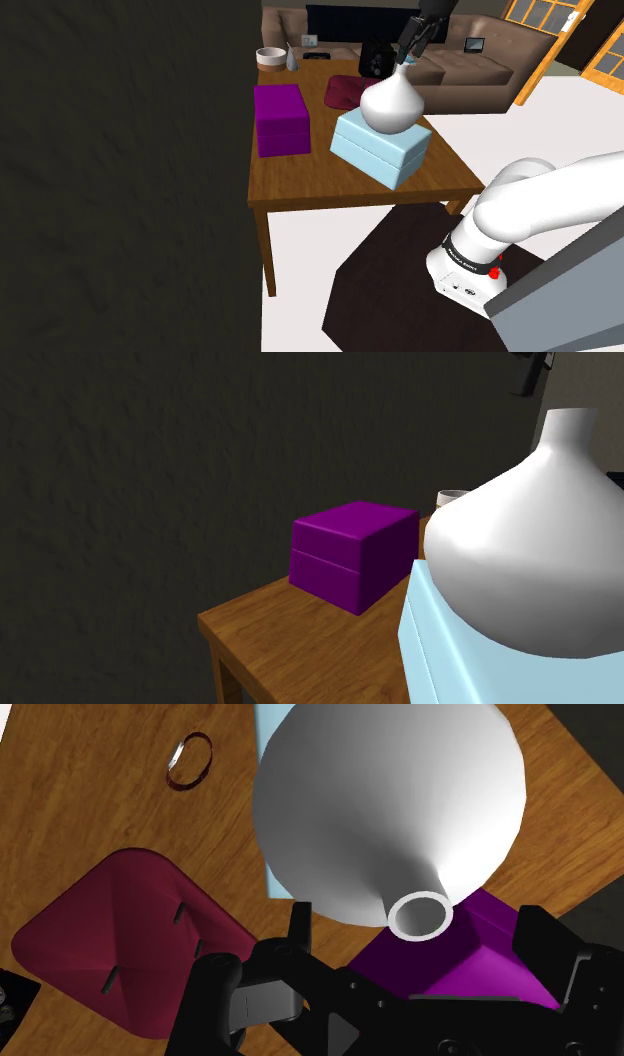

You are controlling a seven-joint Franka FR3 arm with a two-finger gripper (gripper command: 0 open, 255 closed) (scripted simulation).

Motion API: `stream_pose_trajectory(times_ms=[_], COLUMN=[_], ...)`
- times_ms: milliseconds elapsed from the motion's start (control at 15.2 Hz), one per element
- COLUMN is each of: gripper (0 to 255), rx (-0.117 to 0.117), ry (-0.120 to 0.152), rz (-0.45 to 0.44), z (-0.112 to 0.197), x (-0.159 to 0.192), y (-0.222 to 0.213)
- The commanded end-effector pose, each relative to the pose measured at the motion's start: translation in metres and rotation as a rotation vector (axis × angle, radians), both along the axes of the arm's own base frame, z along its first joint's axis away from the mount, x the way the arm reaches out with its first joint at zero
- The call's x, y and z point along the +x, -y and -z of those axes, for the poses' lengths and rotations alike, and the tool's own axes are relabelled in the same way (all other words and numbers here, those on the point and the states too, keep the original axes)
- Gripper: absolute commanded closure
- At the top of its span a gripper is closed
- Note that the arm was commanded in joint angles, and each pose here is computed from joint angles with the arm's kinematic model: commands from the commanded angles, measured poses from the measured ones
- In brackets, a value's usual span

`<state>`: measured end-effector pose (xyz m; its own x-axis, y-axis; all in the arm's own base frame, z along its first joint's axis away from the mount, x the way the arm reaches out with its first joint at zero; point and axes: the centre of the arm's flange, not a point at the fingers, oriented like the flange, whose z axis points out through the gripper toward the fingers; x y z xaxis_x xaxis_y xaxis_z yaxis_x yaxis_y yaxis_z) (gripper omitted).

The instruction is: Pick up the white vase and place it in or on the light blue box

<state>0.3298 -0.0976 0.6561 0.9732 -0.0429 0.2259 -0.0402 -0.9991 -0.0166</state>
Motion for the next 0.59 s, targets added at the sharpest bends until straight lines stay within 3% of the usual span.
stream_pose_trajectory(times_ms=[0, 528], gripper=[0, 0], rx=[0.0, 0.0], ry=[-0.001, -0.001], rz=[0.0, 0.0], z=[-0.023, -0.033], x=[-0.004, -0.006], y=[0.001, 0.001])
